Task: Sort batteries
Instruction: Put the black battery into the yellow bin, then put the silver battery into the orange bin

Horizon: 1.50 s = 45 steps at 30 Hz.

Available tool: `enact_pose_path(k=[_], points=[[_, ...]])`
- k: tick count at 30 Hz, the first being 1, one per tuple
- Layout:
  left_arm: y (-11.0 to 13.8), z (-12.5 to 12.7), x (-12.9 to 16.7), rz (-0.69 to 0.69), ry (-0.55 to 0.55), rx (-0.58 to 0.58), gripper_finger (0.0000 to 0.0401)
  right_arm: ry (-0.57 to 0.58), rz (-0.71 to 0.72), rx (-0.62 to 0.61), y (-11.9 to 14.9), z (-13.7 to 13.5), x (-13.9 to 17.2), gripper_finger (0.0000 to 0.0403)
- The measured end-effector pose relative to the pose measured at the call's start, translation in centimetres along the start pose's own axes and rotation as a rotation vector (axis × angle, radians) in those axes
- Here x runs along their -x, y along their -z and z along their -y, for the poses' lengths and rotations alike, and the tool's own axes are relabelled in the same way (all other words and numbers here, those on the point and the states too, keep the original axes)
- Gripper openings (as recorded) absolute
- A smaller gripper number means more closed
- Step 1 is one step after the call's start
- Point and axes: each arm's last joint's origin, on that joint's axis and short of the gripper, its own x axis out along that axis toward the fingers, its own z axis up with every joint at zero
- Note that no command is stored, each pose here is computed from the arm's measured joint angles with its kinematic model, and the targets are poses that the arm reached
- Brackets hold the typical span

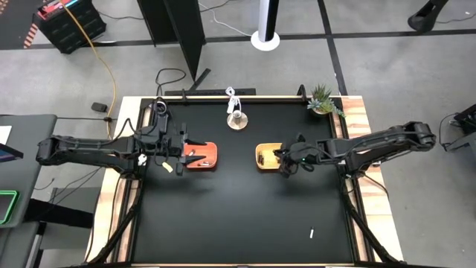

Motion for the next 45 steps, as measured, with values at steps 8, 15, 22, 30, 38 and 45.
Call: enact_pose_path(k=[8, 15, 22, 30, 38, 45], points=[[0.0, -0.1, 0.0, -0.002, -0.026, -0.003, 0.0217, 0.071, -0.05, -0.044, 0.2, 0.8, -1.5, 0.0107], [0.0, -0.1, 0.0, -0.003, -0.034, 0.022, 0.0217, 0.103, -0.049, -0.044, -0.1, 1.6, -2.1, 0.0225], [0.0, -0.1, 0.0, -0.006, -0.046, 0.03, 0.0217, -0.035, 0.057, -0.027, -0.6, -0.1, 1.7, 0.0241], [0.0, -0.2, 0.0, -0.006, -0.054, 0.039, 0.0217, -0.218, -0.128, -0.04, 3.8, -4.0, 6.0, 0.0219], [0.0, -0.3, 0.0, 0.0, -0.083, 0.013, 0.0217, -0.233, -0.406, -0.31, 10.4, -8.0, 9.2, 0.0205], [-0.3, -0.7, 0.1, 0.03, -0.106, 0.012, 0.0217, -0.18, -0.547, -0.54, 13.4, -10.7, 11.3, 0.0205]])
